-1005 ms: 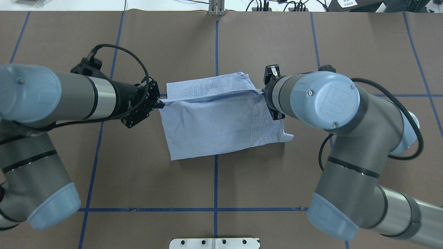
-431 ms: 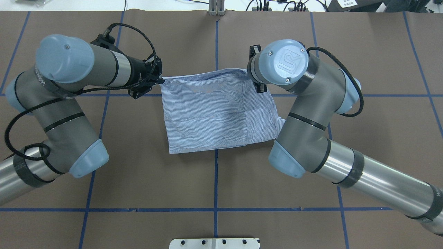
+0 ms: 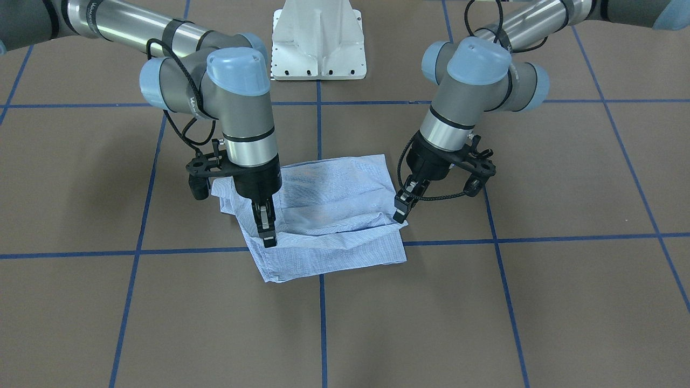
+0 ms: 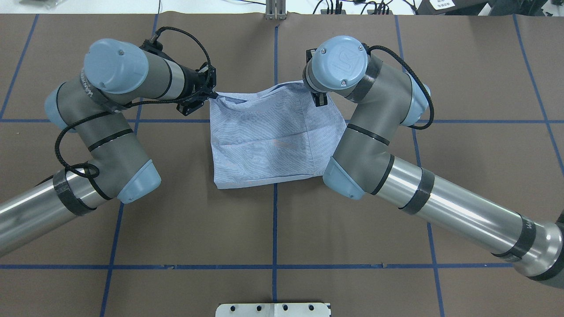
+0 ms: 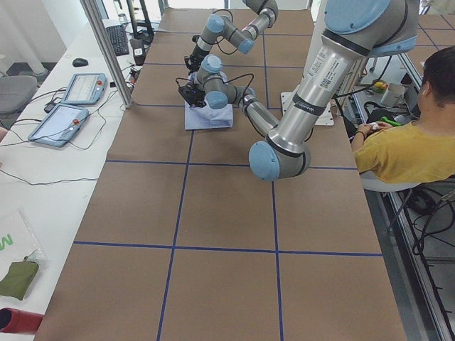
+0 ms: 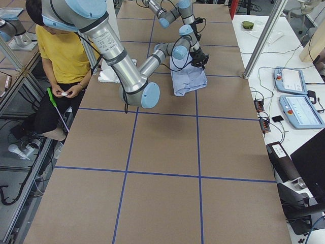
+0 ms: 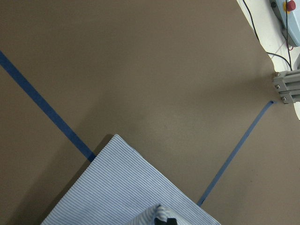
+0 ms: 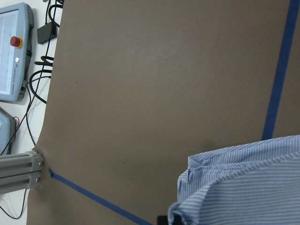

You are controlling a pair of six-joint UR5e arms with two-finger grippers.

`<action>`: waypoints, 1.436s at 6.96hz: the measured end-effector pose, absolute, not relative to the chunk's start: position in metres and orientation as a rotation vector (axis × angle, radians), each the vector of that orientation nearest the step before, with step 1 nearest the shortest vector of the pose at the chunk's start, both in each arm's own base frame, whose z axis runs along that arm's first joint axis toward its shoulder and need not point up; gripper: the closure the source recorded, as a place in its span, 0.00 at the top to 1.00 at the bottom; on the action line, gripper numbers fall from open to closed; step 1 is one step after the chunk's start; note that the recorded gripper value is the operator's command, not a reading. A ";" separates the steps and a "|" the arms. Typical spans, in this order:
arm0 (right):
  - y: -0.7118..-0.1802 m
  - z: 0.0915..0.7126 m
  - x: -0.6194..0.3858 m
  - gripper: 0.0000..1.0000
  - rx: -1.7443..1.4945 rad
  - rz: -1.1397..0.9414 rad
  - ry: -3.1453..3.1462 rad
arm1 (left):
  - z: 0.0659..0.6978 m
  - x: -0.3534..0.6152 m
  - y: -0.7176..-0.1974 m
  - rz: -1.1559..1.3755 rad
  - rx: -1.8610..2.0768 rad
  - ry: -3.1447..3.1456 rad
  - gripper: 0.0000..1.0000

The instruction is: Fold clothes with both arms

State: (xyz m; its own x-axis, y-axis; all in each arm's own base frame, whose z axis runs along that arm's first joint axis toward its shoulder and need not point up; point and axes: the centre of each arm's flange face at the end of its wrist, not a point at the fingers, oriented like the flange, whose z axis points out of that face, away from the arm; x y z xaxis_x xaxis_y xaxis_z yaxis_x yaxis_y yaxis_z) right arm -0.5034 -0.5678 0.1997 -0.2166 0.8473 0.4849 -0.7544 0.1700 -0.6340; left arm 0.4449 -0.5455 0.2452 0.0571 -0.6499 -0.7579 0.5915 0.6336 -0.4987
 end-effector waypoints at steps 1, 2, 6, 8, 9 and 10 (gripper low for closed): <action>-0.582 0.206 -0.512 0.00 -0.120 1.473 -1.017 | 0.252 0.451 -0.555 -0.942 -0.053 1.178 0.00; -0.593 0.214 -0.521 0.99 -0.122 1.468 -1.029 | 0.256 0.458 -0.565 -0.937 -0.042 1.166 0.66; -0.649 0.221 -0.493 1.00 -0.123 1.385 -1.058 | 0.278 0.433 -0.620 -0.871 0.086 1.144 0.99; -0.672 0.241 -0.456 1.00 -0.078 1.249 -1.027 | 0.278 0.417 -0.624 -0.778 0.133 1.142 0.99; -0.684 0.266 -0.423 1.00 -0.066 1.133 -1.001 | 0.284 0.400 -0.611 -0.656 0.176 1.140 0.99; -0.693 0.302 -0.372 1.00 -0.065 0.987 -0.981 | 0.299 0.372 -0.588 -0.502 0.252 1.128 0.99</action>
State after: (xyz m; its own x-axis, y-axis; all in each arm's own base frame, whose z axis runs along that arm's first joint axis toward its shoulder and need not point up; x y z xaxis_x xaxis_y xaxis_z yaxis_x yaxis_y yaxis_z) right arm -0.3725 -0.6930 0.3017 0.1787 0.7244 0.6658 -0.6700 0.5852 -0.4568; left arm 0.3716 -0.5877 0.2992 0.3334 -0.2547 -0.9077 0.5032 0.8623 -0.0572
